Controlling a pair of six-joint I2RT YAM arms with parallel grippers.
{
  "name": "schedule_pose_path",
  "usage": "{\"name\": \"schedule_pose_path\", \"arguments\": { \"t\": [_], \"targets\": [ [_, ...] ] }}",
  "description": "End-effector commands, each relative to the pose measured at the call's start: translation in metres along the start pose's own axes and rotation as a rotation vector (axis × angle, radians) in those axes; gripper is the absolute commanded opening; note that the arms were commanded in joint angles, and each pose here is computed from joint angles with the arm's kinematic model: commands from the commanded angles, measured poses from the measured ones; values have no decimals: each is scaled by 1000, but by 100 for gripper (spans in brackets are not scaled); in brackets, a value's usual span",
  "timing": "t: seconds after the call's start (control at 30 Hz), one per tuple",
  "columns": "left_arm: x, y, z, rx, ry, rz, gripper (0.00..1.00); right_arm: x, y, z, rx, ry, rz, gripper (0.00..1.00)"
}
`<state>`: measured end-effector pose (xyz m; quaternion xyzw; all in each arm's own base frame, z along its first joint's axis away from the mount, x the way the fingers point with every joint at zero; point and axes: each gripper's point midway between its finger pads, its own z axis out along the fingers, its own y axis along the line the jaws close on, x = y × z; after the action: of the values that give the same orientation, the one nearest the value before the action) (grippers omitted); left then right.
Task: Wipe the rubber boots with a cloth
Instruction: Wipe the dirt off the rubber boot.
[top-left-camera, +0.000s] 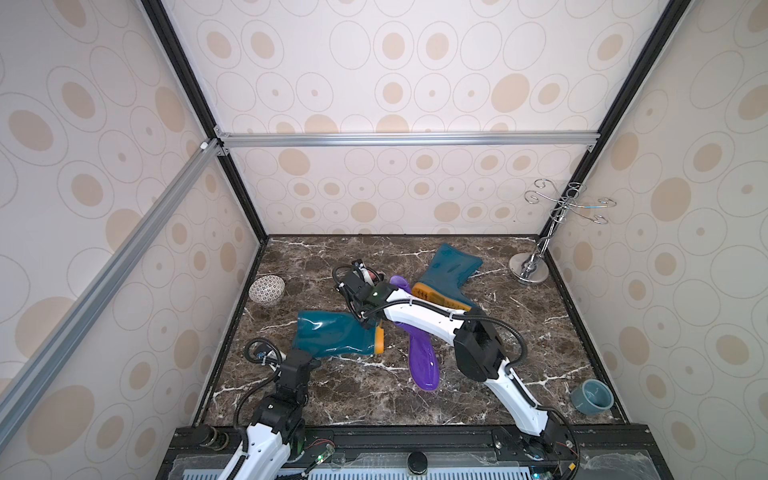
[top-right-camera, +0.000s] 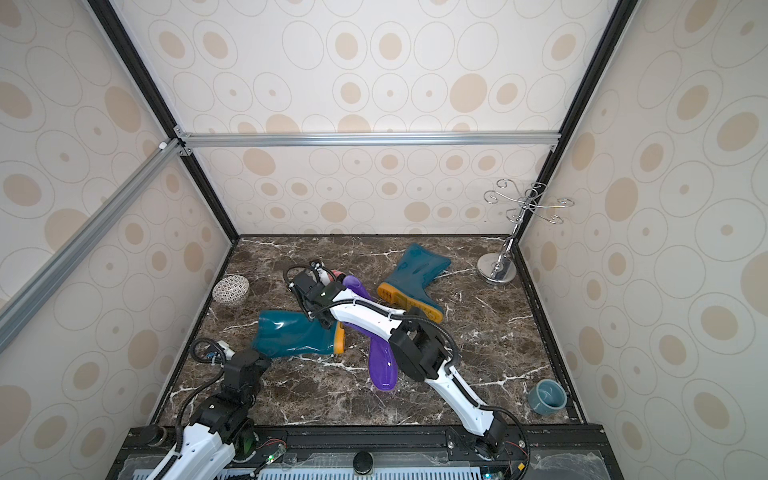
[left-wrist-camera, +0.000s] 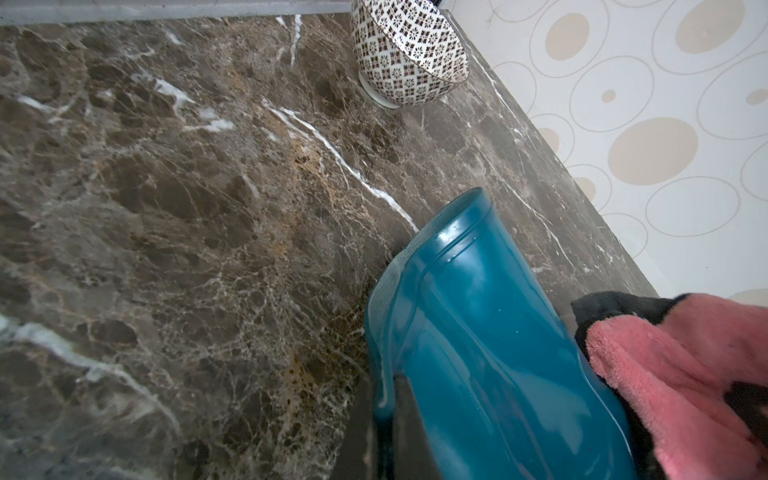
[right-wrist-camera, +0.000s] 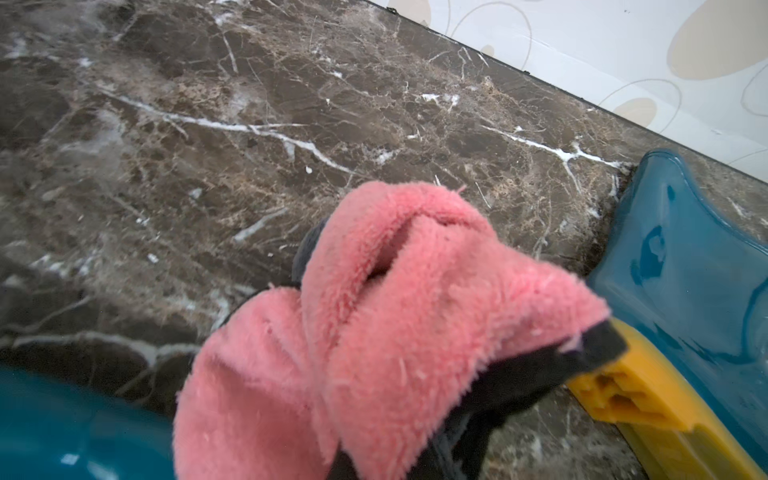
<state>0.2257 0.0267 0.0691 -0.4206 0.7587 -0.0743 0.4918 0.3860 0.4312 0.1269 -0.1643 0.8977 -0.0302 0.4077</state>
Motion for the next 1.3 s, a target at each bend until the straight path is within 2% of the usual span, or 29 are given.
{"name": "schedule_pose_path", "arguments": {
  "t": [0.0, 0.1, 0.3, 0.37, 0.57, 0.7, 0.97, 1.1, 1.27],
  "targets": [
    [-5, 6, 1, -26, -33, 9, 0, -7, 2, -33, -21, -30, 30, 0],
    [-5, 6, 1, -27, -35, 8, 0, 6, 10, -46, -71, 14, 31, 0],
    [-5, 5, 1, -23, -34, 10, 0, 13, 20, -70, -132, -3, 40, 0],
    [-5, 5, 1, -24, -33, 13, 0, 12, 20, -67, -127, -15, 38, 0],
    [-4, 4, 2, -24, -27, 21, 0, 17, 18, -22, -103, 70, 48, 0],
    [-4, 4, 2, -24, -25, 22, 0, 13, 18, 1, -89, 79, 53, 0],
    [-3, 3, 3, -24, -21, 31, 0, -21, 10, 39, -18, 27, 19, 0],
    [-4, 3, 3, -24, -21, 31, 0, -31, 10, 34, -21, 23, 32, 0],
    [-3, 2, 3, -20, -19, 34, 0, -2, 30, 20, -101, 46, -2, 0]
  ]
}}
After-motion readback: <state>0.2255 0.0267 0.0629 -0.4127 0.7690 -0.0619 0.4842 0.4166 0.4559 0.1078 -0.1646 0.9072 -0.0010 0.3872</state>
